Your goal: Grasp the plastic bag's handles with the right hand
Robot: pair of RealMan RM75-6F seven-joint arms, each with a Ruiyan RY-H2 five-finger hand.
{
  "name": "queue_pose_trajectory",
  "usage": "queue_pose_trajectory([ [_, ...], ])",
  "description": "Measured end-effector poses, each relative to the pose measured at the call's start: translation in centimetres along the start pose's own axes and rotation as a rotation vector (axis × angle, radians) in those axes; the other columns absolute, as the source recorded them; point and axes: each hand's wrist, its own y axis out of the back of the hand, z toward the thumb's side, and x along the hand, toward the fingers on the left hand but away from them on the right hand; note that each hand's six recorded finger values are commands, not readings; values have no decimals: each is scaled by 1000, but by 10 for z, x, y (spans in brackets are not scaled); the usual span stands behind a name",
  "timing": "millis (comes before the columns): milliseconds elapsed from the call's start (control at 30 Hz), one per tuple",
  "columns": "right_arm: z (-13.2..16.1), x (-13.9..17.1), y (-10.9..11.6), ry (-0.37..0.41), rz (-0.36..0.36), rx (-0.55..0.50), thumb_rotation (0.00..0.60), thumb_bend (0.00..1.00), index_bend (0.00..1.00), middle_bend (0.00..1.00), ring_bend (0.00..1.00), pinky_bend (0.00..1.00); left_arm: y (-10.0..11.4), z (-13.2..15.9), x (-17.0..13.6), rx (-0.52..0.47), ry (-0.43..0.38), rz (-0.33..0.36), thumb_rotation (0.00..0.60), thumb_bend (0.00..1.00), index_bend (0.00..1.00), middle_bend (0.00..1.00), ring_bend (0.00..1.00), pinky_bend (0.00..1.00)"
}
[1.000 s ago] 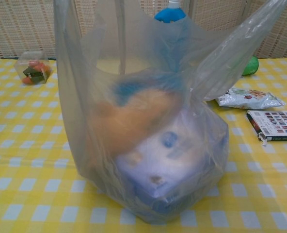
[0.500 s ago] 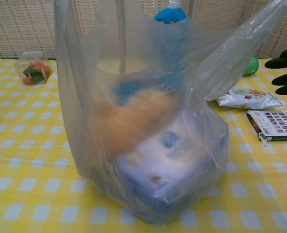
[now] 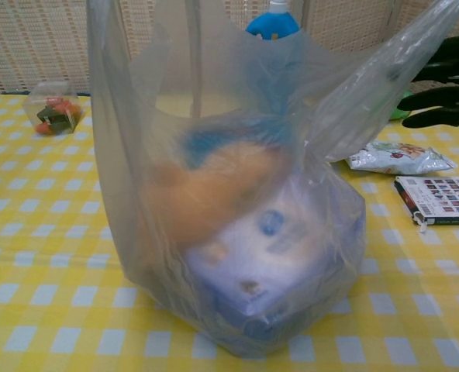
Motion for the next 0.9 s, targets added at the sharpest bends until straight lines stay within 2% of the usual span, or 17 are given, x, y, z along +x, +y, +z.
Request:
queue_pose_trajectory([
  [400, 2, -22, 7, 60, 7, -82, 600, 285, 0, 0, 0, 0, -1, -2, 0, -1, 7, -7, 600, 232, 0, 0, 12, 0],
  [667, 15, -46, 0, 143, 77, -111, 600, 284, 0, 0, 0, 0, -2, -2, 0, -1, 6, -9, 600, 232, 0, 0, 13, 0],
  [900, 20, -60, -10, 154, 116, -77, 600, 284, 0, 0, 0, 0, -1, -1, -1, -4, -1, -5, 600, 231, 0, 0, 13, 0],
])
